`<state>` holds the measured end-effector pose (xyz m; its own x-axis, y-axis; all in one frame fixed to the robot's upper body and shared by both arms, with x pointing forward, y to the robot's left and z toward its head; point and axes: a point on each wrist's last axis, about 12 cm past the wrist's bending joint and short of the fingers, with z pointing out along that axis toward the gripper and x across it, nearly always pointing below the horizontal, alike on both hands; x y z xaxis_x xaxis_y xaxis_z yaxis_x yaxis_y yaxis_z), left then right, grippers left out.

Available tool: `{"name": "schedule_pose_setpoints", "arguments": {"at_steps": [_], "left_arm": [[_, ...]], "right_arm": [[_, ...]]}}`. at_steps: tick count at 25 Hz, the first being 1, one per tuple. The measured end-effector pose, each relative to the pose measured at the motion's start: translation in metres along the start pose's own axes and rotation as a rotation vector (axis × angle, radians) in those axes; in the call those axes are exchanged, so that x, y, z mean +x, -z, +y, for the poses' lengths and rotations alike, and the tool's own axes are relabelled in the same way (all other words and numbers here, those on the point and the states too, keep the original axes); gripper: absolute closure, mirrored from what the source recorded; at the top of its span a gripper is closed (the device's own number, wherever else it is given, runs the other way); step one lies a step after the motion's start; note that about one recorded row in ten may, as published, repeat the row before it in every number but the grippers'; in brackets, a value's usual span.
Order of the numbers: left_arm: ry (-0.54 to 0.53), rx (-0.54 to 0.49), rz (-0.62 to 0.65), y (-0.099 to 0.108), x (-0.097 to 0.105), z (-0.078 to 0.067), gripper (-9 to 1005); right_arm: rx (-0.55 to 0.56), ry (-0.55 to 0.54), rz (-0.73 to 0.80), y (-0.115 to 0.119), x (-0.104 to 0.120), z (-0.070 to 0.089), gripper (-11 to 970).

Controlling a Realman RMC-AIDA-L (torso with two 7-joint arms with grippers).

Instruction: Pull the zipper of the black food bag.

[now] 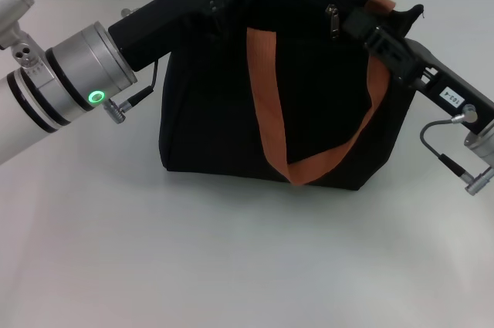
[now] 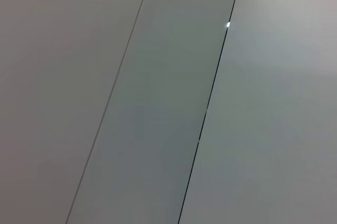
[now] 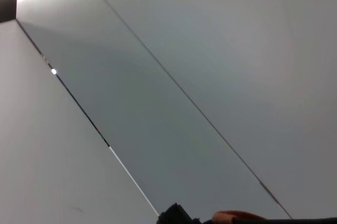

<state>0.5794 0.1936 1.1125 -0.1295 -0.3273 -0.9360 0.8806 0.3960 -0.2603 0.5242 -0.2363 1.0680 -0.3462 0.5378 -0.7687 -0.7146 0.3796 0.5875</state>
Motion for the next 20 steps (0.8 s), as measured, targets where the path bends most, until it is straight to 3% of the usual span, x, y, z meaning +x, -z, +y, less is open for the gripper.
{"name": "schedule_pose_setpoints", "arguments": {"at_steps": [20], "left_arm": [[0.005, 0.002, 0.001, -0.002, 0.001, 0.000, 977]], "right_arm": [[0.033, -0.021, 0.022, -0.014, -0.002, -0.007, 697]]}}
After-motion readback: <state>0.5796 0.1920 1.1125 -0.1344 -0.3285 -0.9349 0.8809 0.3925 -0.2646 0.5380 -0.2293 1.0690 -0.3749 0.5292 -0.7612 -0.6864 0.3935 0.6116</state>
